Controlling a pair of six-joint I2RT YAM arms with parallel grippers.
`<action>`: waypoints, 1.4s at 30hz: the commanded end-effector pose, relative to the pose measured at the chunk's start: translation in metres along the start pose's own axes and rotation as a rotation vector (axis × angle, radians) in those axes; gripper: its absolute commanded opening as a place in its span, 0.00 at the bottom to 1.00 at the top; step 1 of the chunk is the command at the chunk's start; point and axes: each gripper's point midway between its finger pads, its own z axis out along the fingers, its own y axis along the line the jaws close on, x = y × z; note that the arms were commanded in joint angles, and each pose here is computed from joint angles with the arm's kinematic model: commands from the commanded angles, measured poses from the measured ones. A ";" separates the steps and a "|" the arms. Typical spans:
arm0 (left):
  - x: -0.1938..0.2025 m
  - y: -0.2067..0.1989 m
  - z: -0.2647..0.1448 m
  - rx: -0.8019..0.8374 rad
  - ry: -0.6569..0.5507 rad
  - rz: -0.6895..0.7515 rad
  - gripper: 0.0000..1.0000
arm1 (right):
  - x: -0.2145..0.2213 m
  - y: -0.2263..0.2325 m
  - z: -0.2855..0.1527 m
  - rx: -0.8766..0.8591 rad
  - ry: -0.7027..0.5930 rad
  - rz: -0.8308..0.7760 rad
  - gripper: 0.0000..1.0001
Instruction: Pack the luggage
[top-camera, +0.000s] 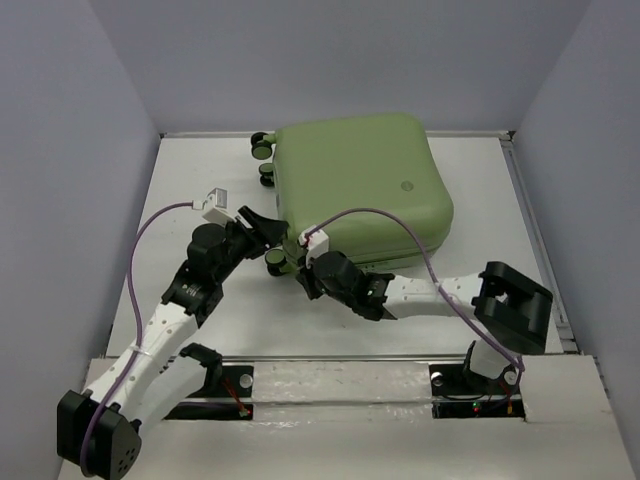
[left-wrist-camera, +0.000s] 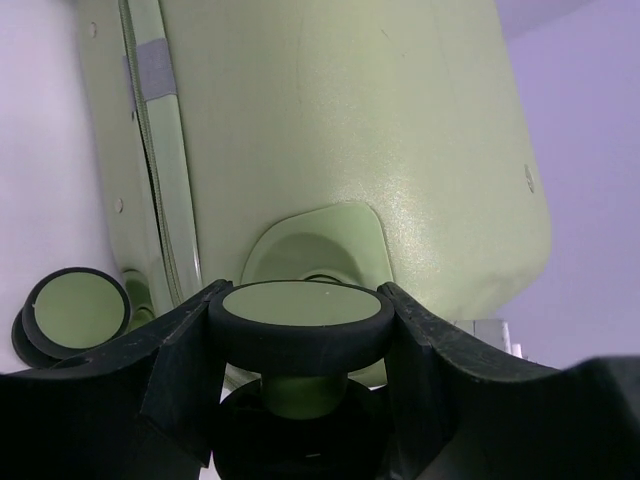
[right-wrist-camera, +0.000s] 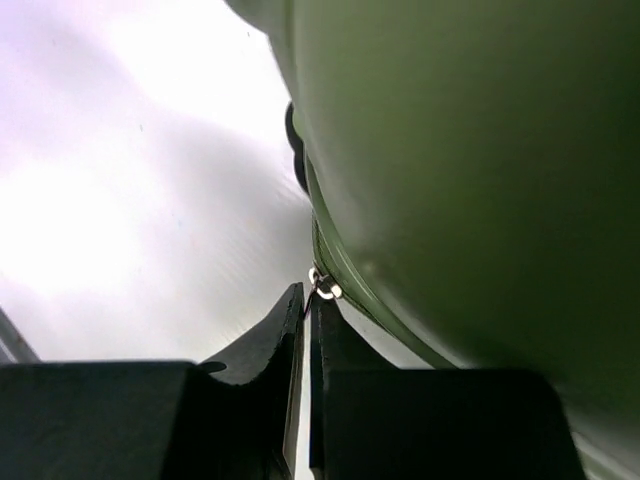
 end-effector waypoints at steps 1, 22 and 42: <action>0.006 -0.080 -0.031 0.305 0.088 -0.028 0.06 | -0.066 0.120 0.008 -0.423 -0.295 0.121 0.07; 0.009 -0.045 -0.021 0.192 0.044 0.114 0.06 | -0.009 -0.161 -0.162 0.385 -0.285 0.508 0.96; 0.088 -0.088 -0.034 0.391 0.237 0.158 0.06 | -0.184 -0.216 -0.111 0.046 -0.376 0.153 0.60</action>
